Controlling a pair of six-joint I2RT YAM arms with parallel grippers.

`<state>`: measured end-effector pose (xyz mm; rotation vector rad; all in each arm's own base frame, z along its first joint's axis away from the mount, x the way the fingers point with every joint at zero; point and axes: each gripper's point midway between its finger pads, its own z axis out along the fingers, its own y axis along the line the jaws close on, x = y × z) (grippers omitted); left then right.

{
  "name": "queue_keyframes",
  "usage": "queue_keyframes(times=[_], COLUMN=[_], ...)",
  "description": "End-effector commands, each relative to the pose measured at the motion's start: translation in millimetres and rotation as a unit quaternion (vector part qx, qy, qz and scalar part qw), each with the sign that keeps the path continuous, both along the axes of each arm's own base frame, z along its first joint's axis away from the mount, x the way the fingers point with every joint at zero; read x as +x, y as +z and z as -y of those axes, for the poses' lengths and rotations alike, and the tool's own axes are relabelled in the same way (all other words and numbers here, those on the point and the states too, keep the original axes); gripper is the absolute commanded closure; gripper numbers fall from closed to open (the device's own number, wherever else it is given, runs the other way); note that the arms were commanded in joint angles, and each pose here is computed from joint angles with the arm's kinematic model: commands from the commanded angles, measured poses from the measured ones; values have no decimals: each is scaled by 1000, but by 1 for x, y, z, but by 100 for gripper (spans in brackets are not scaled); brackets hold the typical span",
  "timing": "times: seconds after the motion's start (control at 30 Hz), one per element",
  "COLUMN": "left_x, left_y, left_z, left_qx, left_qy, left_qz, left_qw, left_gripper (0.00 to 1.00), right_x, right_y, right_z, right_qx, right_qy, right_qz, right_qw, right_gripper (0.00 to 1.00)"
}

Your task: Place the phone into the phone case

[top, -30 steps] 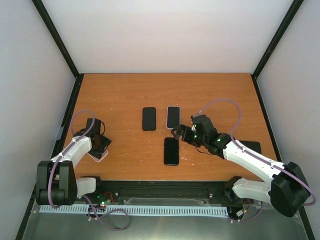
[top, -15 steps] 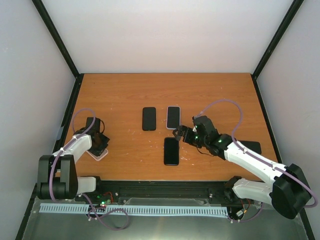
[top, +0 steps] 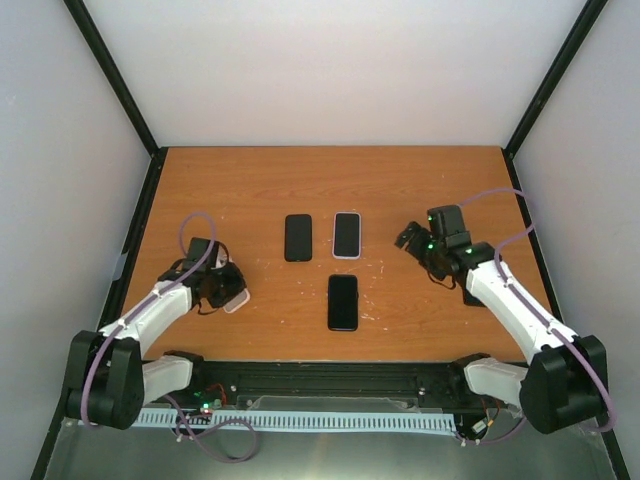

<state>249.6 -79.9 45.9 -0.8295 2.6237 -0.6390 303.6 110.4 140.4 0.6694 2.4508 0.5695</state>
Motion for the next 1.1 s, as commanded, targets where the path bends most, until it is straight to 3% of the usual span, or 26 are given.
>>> queue_keyframes(times=[0.0, 0.17, 0.43, 0.77, 1.07], left_x=[4, -3, -17, -38, -45], left_y=[15, 20, 23, 14, 8], left_z=[38, 73, 128, 176, 176], left_qx=[-21, -25, -10, 2, 6], left_qy=[-76, -139, -232, -311, -316], left_qz=[32, 35, 30, 19, 4], left_qw=[996, 989, 972, 950, 949], left_gripper=[100, 100, 100, 100, 99], right_x=[-12, -25, -32, -46, -54], right_y=[-23, -49, -77, -102, -128], right_z=[76, 148, 216, 233, 229], right_qx=[-60, -81, -74, -54, -20], right_qy=[-153, -275, -375, -412, -420], right_qz=[-85, -163, -167, -214, -244], right_qw=[983, 944, 909, 884, 874], right_gripper=[0, 0, 0, 0, 0])
